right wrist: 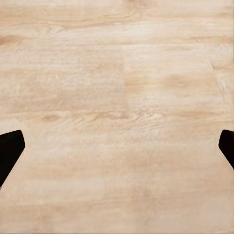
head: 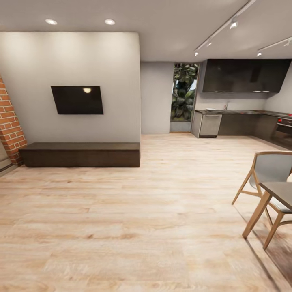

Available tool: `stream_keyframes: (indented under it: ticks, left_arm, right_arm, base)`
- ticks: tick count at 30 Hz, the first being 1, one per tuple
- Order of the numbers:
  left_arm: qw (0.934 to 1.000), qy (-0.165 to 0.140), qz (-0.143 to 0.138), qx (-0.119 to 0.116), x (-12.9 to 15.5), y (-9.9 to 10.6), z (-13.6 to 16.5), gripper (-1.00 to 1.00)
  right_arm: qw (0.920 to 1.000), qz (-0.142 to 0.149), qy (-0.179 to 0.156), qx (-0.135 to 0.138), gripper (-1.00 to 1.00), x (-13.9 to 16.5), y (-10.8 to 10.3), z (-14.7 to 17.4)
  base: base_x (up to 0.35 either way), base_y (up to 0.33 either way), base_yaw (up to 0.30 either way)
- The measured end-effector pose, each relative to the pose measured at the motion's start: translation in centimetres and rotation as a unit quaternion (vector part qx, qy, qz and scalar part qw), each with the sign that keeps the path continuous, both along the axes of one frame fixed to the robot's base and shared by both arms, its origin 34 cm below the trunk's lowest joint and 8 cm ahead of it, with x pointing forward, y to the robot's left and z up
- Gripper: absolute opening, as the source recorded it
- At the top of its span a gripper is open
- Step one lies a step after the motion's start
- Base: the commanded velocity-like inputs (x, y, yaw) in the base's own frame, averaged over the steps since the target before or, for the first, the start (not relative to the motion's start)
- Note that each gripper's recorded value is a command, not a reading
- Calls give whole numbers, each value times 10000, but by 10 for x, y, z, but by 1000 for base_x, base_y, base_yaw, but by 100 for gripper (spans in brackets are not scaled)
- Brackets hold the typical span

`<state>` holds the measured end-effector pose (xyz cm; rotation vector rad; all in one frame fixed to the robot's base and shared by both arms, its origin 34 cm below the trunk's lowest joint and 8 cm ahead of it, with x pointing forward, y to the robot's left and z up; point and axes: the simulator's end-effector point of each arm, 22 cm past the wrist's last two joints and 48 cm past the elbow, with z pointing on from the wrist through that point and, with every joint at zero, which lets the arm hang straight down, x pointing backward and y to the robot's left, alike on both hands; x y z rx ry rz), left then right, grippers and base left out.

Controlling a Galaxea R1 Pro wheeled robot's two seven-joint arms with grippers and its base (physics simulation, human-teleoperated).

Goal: In the kitchen, take the Vidalia onion out of the sink, dice it on the chopping board with the paring knife, put the diced onion into the bowl on the countertop, then place both the paring knife and the chopping board into the sink.

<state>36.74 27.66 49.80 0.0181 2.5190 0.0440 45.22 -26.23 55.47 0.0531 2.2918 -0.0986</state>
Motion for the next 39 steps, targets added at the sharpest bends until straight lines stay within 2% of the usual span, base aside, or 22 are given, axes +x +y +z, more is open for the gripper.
stream_keyframes:
  ticks: [39]
  left_arm:
    - [10000,0,1,-8,0,-1,0,100]
  right_arm:
    - [10000,0,0,0,100,0,0,0]
  base:
    - [317,0,0]
